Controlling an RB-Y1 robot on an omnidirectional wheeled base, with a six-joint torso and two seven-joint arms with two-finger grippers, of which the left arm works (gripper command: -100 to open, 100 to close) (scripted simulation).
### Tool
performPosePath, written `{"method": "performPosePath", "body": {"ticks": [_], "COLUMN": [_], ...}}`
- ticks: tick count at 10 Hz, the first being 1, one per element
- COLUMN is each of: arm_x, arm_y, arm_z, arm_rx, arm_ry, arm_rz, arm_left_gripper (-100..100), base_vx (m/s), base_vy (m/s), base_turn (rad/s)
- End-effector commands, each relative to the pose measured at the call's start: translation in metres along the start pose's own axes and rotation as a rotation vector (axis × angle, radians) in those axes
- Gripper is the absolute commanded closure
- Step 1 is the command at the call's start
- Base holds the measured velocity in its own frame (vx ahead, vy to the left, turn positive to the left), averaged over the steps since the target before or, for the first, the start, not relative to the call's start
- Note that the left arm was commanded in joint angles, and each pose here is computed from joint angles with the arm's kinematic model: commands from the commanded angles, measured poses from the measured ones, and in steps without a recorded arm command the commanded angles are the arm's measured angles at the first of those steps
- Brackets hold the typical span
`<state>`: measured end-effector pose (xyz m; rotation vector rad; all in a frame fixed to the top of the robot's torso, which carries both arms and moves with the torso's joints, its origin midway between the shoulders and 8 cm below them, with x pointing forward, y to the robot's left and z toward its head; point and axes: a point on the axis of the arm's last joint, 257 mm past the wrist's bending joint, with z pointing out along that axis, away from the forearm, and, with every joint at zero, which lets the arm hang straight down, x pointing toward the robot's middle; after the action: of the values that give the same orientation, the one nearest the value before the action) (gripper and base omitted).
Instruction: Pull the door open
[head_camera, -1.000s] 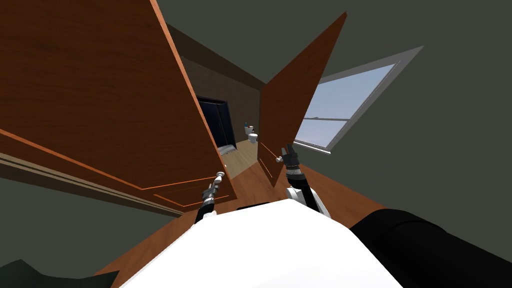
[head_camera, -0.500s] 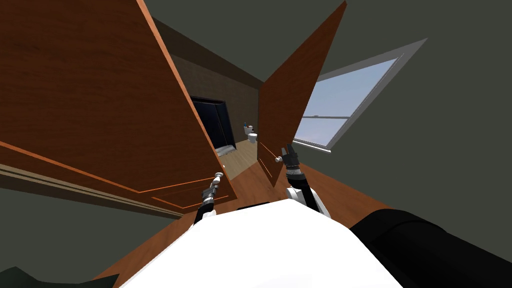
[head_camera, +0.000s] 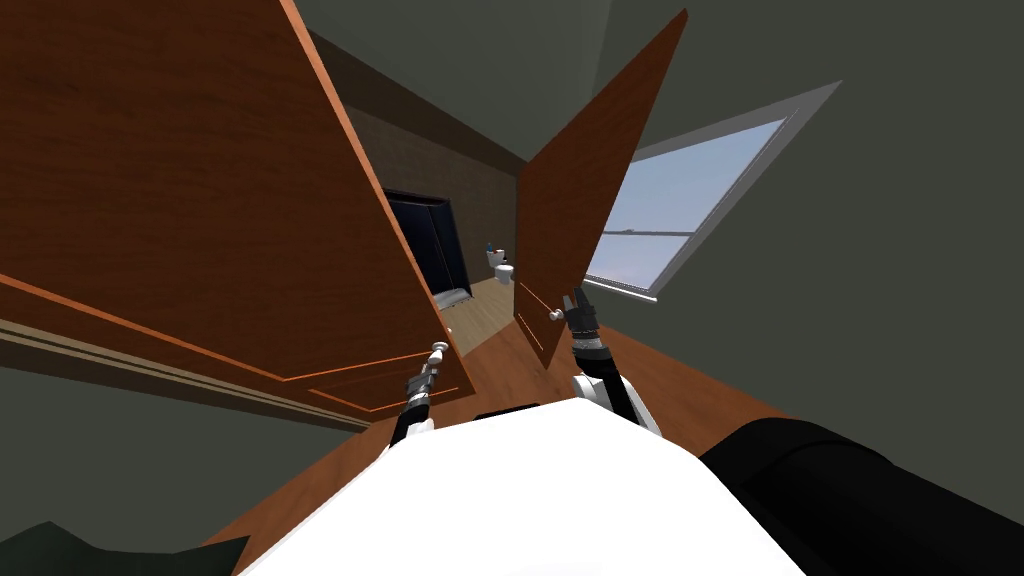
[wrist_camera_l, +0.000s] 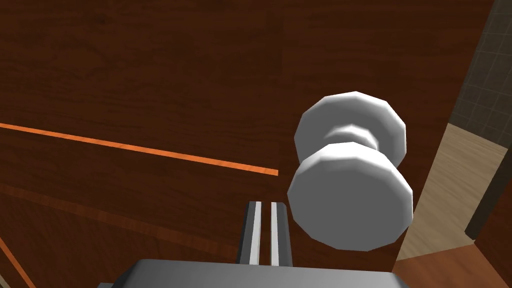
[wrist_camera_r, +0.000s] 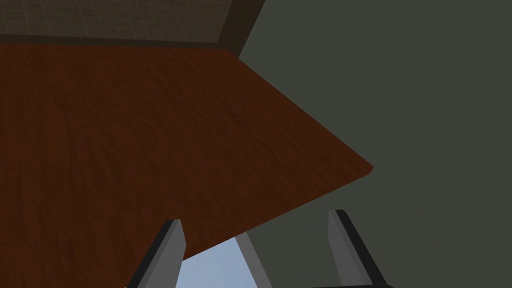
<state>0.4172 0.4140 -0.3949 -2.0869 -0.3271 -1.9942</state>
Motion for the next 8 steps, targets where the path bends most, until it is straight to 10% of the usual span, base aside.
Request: {"method": "performPosePath", "body": {"ticks": [1, 8], "arm_x": [-0.004, 0.003], "arm_y": [0.018, 0.078], "arm_z": [-0.0008, -0.0039], "arm_rx": [-0.032, -0.152], "arm_ry": [-0.001, 0.039], "arm_rz": [-0.005, -0.011], "arm_left_gripper": [-100, -100], "base_vx": [-0.186, -0.160], "base_vy": [0.063, 0.057], "base_turn": [-0.049, -0.087]}}
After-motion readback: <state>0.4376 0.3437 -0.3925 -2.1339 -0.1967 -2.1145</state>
